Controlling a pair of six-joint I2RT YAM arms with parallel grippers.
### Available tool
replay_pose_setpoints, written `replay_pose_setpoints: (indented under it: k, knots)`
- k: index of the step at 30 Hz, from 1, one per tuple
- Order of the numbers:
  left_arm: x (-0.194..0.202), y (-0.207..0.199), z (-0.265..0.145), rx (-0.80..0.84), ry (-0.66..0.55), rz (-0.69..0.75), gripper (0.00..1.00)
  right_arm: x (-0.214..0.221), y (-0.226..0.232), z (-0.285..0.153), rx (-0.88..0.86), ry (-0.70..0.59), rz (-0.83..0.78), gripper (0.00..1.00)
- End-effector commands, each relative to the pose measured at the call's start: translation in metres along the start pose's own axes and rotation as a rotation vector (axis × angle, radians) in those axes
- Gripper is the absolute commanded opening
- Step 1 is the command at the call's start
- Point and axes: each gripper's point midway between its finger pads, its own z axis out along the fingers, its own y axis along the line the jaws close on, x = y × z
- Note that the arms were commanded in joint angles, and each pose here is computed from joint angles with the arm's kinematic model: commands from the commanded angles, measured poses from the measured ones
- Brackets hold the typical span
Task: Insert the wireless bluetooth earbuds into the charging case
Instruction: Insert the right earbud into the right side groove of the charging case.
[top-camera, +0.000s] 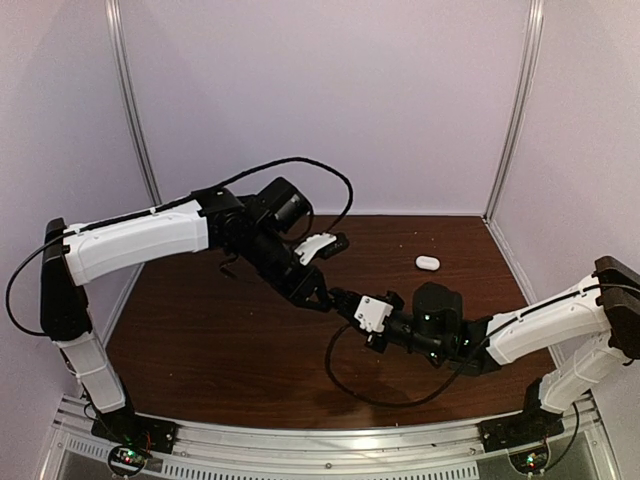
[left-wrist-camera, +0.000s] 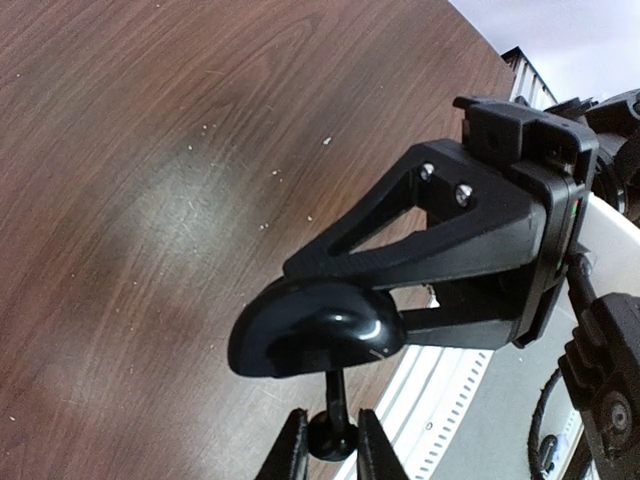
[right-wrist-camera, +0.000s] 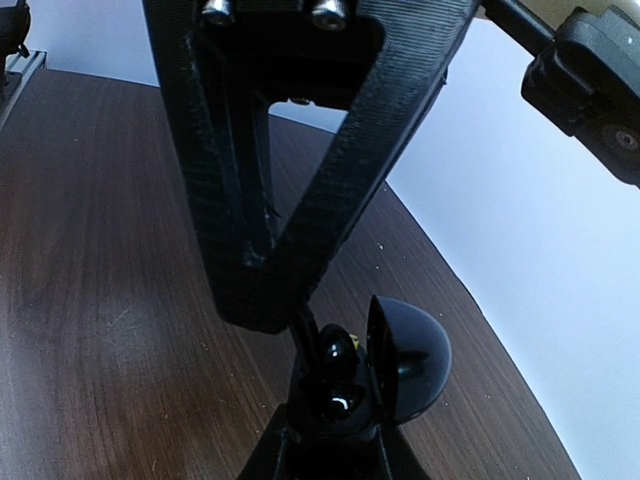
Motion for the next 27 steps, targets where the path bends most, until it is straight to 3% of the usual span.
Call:
replay_pose_setpoints:
  k: [1,27]
  knots:
    - [-0.010,0.000,0.001,-0.020,-0.021,-0.003,0.09,-0.023,-0.003,0.004,0.016,-0.056,-0.006,0.00]
    - [-0.006,-0.024,0.005,0.059,0.007,0.037,0.08,-0.023,-0.005,0.003,0.032,-0.055,-0.016,0.00]
